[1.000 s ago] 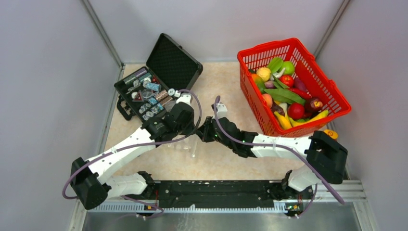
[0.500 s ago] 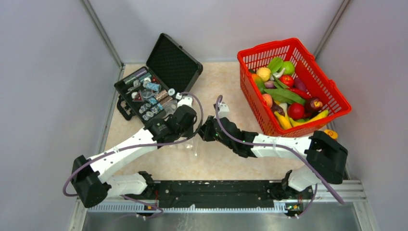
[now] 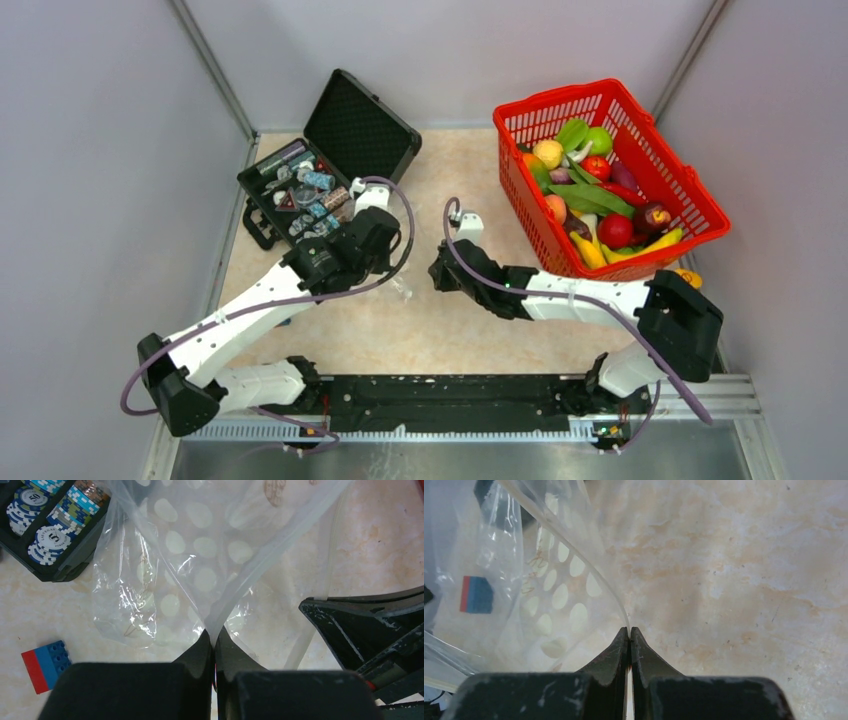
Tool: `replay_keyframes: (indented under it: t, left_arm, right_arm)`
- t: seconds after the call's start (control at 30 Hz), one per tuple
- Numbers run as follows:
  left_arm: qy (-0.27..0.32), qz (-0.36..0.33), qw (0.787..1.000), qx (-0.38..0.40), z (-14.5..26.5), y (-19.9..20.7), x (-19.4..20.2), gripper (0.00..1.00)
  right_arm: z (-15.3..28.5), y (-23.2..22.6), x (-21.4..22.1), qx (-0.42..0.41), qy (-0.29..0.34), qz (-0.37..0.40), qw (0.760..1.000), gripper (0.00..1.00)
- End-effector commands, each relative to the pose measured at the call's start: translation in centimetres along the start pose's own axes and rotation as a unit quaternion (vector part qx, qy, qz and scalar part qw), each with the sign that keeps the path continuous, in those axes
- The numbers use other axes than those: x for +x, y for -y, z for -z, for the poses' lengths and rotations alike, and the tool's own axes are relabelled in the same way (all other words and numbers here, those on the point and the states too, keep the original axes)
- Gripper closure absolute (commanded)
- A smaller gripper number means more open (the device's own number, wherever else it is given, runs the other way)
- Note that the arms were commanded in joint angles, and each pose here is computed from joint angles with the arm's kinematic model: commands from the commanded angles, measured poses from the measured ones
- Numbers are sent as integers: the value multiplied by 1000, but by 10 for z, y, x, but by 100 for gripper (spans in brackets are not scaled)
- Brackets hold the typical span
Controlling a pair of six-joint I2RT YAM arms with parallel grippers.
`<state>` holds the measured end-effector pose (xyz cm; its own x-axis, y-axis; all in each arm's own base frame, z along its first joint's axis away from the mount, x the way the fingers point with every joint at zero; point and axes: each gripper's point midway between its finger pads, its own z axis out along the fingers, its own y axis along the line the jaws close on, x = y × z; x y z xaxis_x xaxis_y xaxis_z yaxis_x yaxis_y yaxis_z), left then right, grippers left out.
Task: Place the food in the zip-top bag and seal the zipper
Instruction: Open the zipper of the food storage bag at the center of the board, then pick up the fake fruit from the bin.
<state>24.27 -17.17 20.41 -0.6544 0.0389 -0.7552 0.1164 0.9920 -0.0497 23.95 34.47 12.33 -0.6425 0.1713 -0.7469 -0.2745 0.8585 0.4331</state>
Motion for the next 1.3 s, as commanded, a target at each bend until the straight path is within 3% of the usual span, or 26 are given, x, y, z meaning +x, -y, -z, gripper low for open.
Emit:
replay_keyframes:
  t: [0.0,0.1,0.27,0.4,0.53,0.7,0.87,1.0,1.27]
  left_arm:
    - [-7,-12,999,30,4,13,-4,100]
    - [-25,-9,999,38,-2,20,3,100]
    - [-36,5,999,8,-14,15,12,100]
    - [-45,3,999,1,-24,17,19,100]
    - [-47,3,999,7,-31,23,20,100]
    - [-48,-3,999,16,-36,29,19,100]
    - [-47,-6,999,22,-37,31,18,100]
    - [-49,-5,998,36,-38,35,19,100]
    - [-52,-5,997,53,-37,40,21,100]
  right_arm:
    - [0,-19,-27,-24,7,31,999,100]
    - [4,-31,-34,-61,-5,37,997,95]
    - [20,-42,-43,-100,-19,57,993,71]
    - [37,-47,-53,-117,-16,59,991,67]
    - [63,-51,-72,-136,8,65,989,55]
    - [103,-44,-104,-144,64,66,985,46]
    - [134,11,-168,-35,135,76,987,46]
    - [161,68,-239,47,208,71,974,46]
    - [134,183,-301,101,192,-16,976,43]
